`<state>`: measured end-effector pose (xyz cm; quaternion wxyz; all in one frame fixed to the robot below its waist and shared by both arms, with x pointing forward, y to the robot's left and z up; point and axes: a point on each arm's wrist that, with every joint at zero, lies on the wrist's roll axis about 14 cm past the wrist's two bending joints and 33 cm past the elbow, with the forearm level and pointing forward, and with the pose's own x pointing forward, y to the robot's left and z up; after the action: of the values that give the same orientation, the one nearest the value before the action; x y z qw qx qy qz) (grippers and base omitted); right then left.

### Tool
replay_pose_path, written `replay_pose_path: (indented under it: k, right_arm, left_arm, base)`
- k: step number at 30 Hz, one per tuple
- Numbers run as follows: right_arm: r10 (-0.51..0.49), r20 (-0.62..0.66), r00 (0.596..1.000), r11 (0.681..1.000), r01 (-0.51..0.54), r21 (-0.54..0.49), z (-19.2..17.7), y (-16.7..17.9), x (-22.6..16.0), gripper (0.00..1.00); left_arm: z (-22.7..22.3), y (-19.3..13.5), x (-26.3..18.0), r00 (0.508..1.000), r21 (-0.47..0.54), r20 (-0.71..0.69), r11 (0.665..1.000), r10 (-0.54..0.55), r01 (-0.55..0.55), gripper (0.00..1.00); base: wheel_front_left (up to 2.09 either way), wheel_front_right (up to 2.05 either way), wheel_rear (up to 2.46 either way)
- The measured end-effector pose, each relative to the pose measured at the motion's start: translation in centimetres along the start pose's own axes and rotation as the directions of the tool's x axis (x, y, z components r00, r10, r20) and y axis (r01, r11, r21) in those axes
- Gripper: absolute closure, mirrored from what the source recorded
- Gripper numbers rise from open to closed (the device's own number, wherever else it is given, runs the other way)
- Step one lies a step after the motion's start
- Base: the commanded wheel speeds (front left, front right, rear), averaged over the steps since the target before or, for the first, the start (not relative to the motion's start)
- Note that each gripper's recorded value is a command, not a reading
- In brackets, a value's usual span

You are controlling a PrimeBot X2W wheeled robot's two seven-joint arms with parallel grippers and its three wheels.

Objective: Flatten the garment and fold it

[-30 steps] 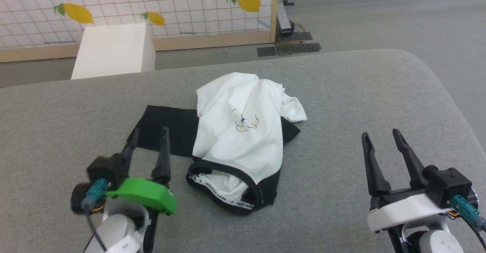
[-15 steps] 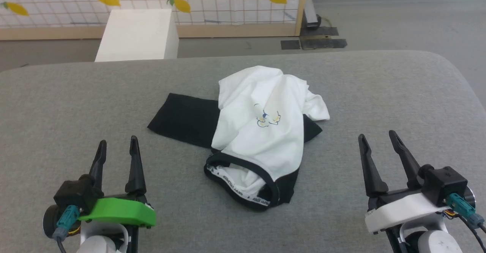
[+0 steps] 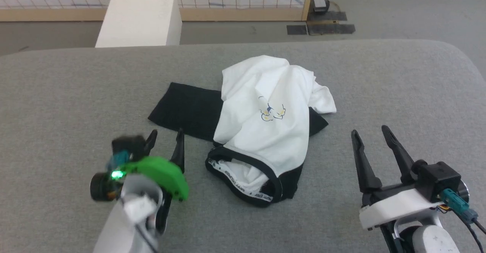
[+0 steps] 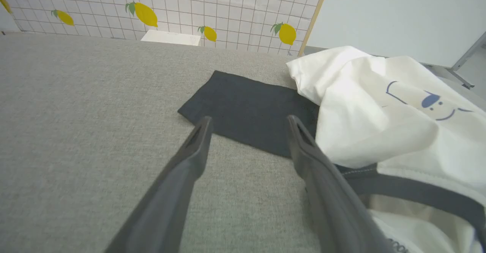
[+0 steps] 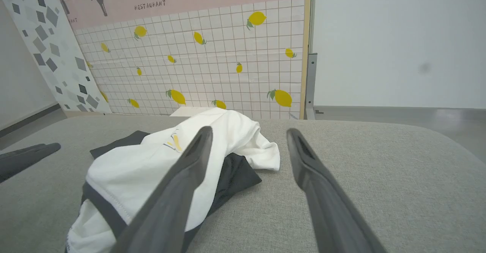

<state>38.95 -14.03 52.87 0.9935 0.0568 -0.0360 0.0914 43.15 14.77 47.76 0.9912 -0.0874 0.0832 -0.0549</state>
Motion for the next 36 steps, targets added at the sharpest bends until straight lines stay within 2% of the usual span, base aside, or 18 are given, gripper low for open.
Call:
replay_pose_path:
  k: [4, 9, 16, 17, 18, 19, 22, 26, 28, 32, 36]
  right_arm:
    - [-0.013, -0.006, 1.000, 1.000, 0.013, 0.006, -0.3, -0.5, 0.1, 0.00]
    - [-0.044, -0.015, 0.999, 0.999, 0.044, 0.008, -0.8, -1.5, -0.1, 0.00]
    - [-0.097, -0.031, 0.995, 0.995, 0.097, 0.001, -1.5, -3.2, -0.7, 0.00]
    - [-0.103, -0.035, 0.994, 0.995, 0.103, 0.000, -1.7, -3.4, -0.8, 0.00]
    - [-0.107, -0.038, 0.994, 0.994, 0.107, 0.000, -1.8, -3.5, -0.9, 0.00]
    - [-0.111, -0.038, 0.993, 0.994, 0.111, -0.001, -1.9, -3.7, -0.9, 0.00]
    - [-0.120, -0.041, 0.992, 0.993, 0.120, -0.003, -2.0, -3.9, -1.1, 0.00]
    - [-0.121, -0.030, 0.992, 0.993, 0.121, -0.003, -1.6, -4.0, -1.1, 0.00]
    - [-0.114, -0.023, 0.993, 0.993, 0.114, -0.001, -1.4, -3.8, -1.0, 0.00]
    - [-0.099, -0.010, 0.995, 0.995, 0.099, 0.003, -1.0, -3.2, -1.0, 0.00]
    - [-0.071, -0.004, 0.997, 0.997, 0.071, 0.009, -0.8, -2.2, -0.8, 0.00]
  left_arm:
    - [-3.5, -0.2, 2.4, 0.970, -0.038, -0.242, 0.999, 0.021, -0.031, 0.00]
    - [-7.0, -1.6, 4.0, 0.883, -0.103, -0.470, 0.994, -0.008, -0.046, 0.00]
    - [-7.6, -2.6, 6.2, 0.848, -0.097, -0.529, 0.995, -0.029, -0.027, 0.00]
    - [-7.8, -2.7, 6.4, 0.845, -0.087, -0.534, 0.996, -0.035, -0.014, 0.53]
    - [-7.9, -3.0, 6.6, 0.843, -0.079, -0.535, 0.997, -0.046, 0.005, 0.73]
    - [-7.9, -3.3, 6.8, 0.845, -0.073, -0.531, 0.997, -0.060, 0.025, 1.00]
    - [-7.0, -3.2, 7.3, 0.881, -0.067, -0.468, 0.997, -0.072, 0.045, 1.00]
    - [-3.9, -2.0, 7.4, 0.962, -0.093, -0.272, 0.996, -0.037, 0.012, 1.00]
    - [-2.8, -0.7, 6.7, 0.980, -0.094, -0.198, 0.996, -0.010, -0.009, 1.00]
    - [-0.7, 3.6, 4.0, 0.992, -0.080, -0.083, 0.991, 0.098, -0.105, 1.00]
    - [1.3, 9.7, -0.1, 0.964, -0.032, -0.007, 0.964, 0.265, -0.265, 1.00]
  base:
    - [0.00, 0.00, 0.00]
    - [0.00, 0.00, 0.00]
    - [0.00, 0.00, 0.00]
    - [0.00, 0.00, 0.00]
    - [0.00, 0.00, 0.00]
    - [0.00, 0.00, 0.00]
    - [0.00, 0.00, 0.00]
    - [0.00, 0.00, 0.00]
    - [0.00, 0.00, 0.00]
    - [0.00, 0.00, 0.00]
    - [0.00, 0.00, 0.00]
